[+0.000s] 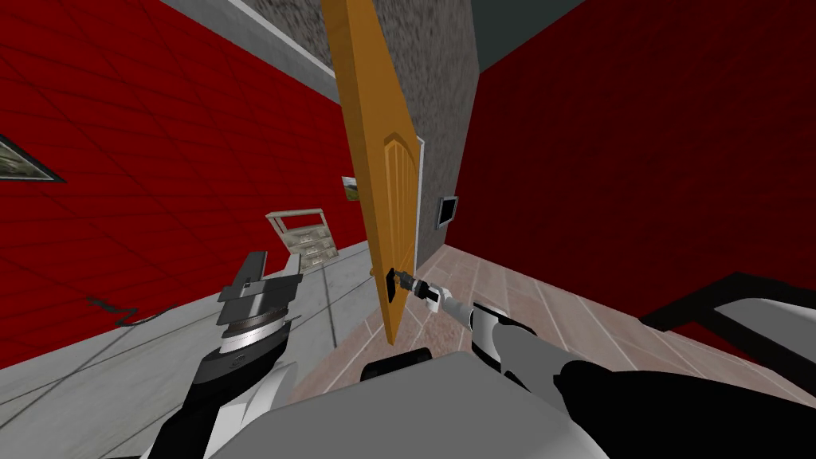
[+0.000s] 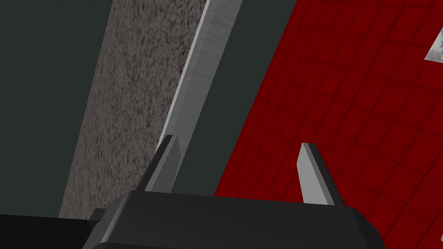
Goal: Pull the door open
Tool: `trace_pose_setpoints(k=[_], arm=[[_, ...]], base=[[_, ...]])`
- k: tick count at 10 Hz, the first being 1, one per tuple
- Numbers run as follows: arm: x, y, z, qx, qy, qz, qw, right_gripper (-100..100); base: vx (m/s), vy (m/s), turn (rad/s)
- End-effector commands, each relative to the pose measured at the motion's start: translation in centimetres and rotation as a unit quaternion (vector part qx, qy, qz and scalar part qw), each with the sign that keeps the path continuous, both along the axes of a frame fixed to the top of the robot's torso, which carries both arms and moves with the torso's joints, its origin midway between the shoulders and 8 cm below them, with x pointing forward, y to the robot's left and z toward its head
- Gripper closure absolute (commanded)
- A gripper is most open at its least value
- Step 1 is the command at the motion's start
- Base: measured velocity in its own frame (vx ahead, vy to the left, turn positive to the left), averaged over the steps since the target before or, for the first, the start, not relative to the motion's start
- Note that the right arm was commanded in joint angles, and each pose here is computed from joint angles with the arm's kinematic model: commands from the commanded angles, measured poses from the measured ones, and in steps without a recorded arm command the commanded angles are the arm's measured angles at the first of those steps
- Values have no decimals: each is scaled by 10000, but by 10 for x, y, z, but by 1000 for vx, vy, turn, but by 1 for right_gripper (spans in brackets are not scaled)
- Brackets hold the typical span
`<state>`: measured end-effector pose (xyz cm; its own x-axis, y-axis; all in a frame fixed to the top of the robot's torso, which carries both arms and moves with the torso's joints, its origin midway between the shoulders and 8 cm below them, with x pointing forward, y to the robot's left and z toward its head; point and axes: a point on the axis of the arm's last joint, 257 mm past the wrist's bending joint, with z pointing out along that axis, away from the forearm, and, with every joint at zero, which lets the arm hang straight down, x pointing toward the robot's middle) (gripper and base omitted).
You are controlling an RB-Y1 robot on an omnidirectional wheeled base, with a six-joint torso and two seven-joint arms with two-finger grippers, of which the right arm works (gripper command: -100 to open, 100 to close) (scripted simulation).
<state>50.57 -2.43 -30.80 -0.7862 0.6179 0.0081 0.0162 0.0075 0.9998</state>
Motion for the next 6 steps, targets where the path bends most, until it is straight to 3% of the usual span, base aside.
trace_pose_setpoints(k=[1,4,6], arm=[[9,-14,6,14,-58,-78,10000,100],[15,-37,7,21,-63,-131,9999,100],[17,-44,8,24,-65,-149,9999,100]], base=[[-24,-52,93],[-56,-100,259],[-32,-46,124]])
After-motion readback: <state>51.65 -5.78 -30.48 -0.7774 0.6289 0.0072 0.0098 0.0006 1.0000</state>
